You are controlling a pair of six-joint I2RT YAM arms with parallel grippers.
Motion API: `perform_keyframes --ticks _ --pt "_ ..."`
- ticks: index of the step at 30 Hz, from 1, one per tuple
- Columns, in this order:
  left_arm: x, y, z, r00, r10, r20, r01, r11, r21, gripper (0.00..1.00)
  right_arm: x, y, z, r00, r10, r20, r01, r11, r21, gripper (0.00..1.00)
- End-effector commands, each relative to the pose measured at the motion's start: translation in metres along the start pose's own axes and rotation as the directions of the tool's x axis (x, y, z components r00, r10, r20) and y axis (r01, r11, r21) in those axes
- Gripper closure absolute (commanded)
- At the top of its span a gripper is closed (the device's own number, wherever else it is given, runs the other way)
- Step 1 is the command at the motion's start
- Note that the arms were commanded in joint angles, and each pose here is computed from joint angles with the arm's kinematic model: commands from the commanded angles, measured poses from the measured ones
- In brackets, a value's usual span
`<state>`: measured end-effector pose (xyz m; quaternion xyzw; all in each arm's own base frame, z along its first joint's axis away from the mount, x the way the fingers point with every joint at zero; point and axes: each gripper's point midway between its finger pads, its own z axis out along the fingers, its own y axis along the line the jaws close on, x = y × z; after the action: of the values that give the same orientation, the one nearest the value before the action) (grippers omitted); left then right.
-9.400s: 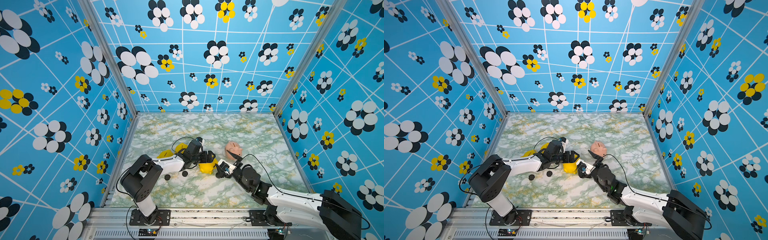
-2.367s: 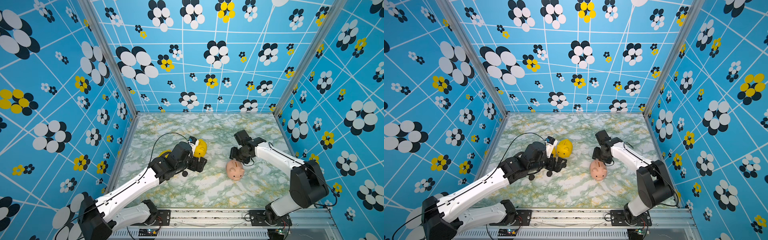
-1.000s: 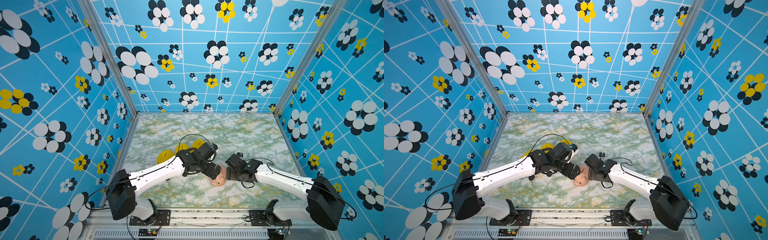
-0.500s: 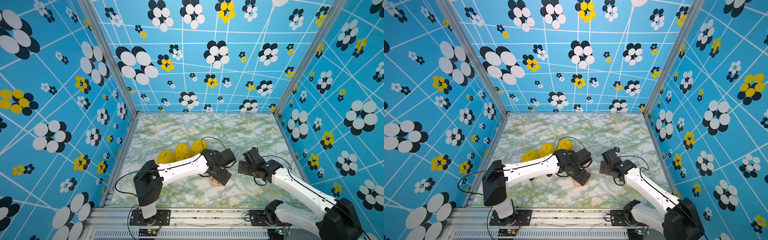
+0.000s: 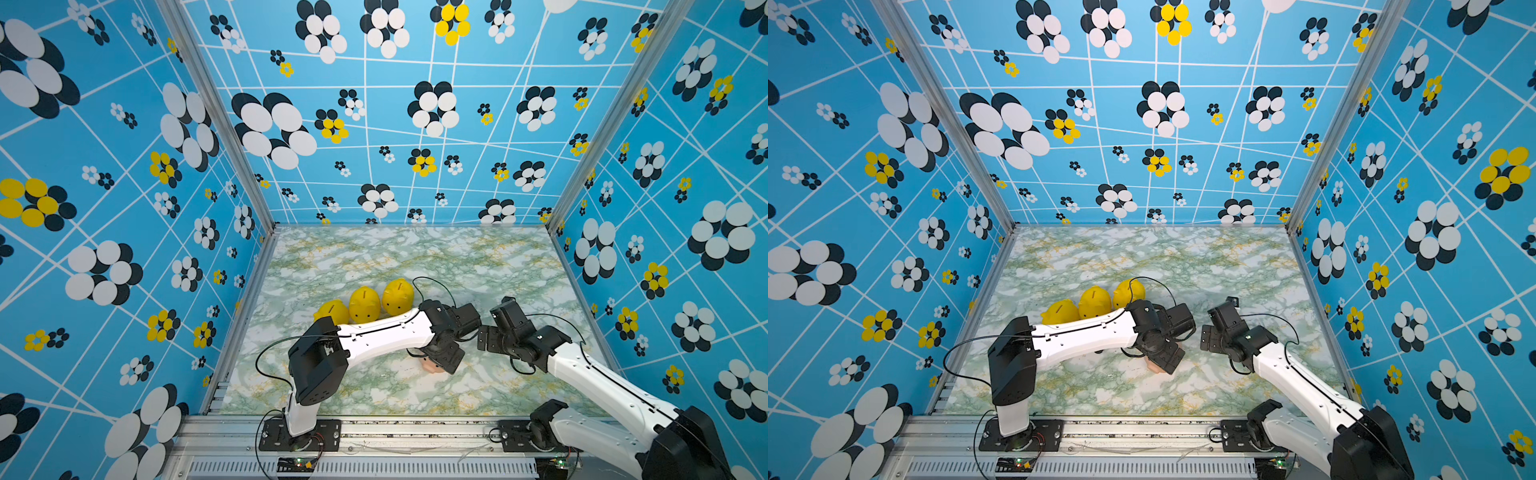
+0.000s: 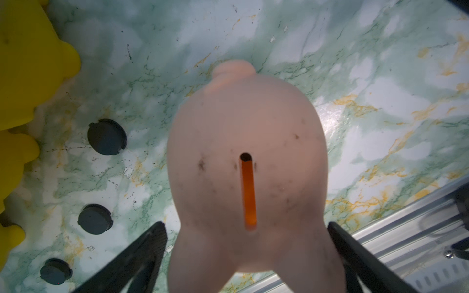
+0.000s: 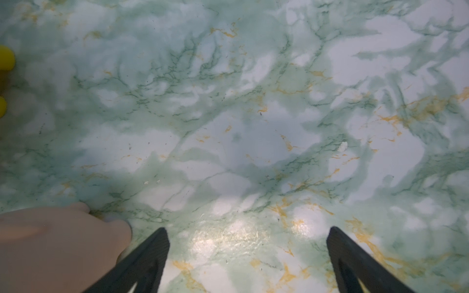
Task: Open piggy banks
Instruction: Adjust the piggy bank at the center of the board.
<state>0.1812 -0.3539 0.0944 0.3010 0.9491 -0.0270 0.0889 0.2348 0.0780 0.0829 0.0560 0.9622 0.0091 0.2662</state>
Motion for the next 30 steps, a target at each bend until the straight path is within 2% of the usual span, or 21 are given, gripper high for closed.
perform_keyframes --ticks 1,5,12,14,17,19,21,25,27,30 --pt "-0.002 0.003 -0.001 1.0 -0.014 -0.005 0.014 0.999 -0.033 0.03 -0.006 -0.002 -0.004 1.0 -0.012 0.029 0.012 1.0 -0.002 0.01" --pt "-0.005 -0.003 -0.004 1.0 -0.002 0.006 0.002 1.0 -0.005 0.13 -0.008 -0.001 -0.008 0.999 -0.019 0.042 0.02 1.0 -0.014 0.01" --pt "-0.005 -0.022 -0.019 0.999 0.018 0.031 -0.022 0.987 0.158 0.27 -0.016 0.004 -0.017 0.996 -0.056 0.065 0.058 0.998 -0.039 0.01" --pt "-0.003 -0.028 -0.03 0.999 -0.007 0.04 -0.004 0.965 0.262 0.29 -0.02 0.009 -0.021 0.994 -0.067 0.083 0.073 0.995 -0.072 0.01" --pt "-0.002 -0.037 -0.048 0.995 -0.093 0.047 0.059 0.875 0.48 0.31 -0.027 0.021 -0.029 0.988 -0.076 0.131 0.095 0.985 -0.146 0.01" --pt "-0.001 -0.038 -0.057 0.989 -0.139 0.042 0.087 0.802 0.591 0.31 -0.031 0.028 -0.033 0.984 -0.072 0.161 0.102 0.977 -0.187 0.0" --pt "0.004 -0.032 -0.054 0.987 -0.162 0.017 0.115 0.768 0.63 0.31 -0.036 0.036 -0.037 0.981 -0.078 0.177 0.117 0.968 -0.223 0.01" --pt "0.012 -0.016 -0.034 0.977 -0.211 -0.029 0.179 0.74 0.649 0.3 -0.039 0.049 -0.037 0.984 -0.087 0.157 0.127 0.955 -0.269 0.01" --pt "0.015 -0.01 -0.027 0.974 -0.222 -0.04 0.193 0.733 0.652 0.26 -0.038 0.055 -0.034 0.986 -0.089 0.138 0.126 0.949 -0.289 0.01" --pt "0.019 0.001 -0.022 0.974 -0.224 -0.045 0.201 0.752 0.628 0.18 -0.035 0.059 -0.031 0.989 -0.09 0.117 0.122 0.943 -0.31 0.01"
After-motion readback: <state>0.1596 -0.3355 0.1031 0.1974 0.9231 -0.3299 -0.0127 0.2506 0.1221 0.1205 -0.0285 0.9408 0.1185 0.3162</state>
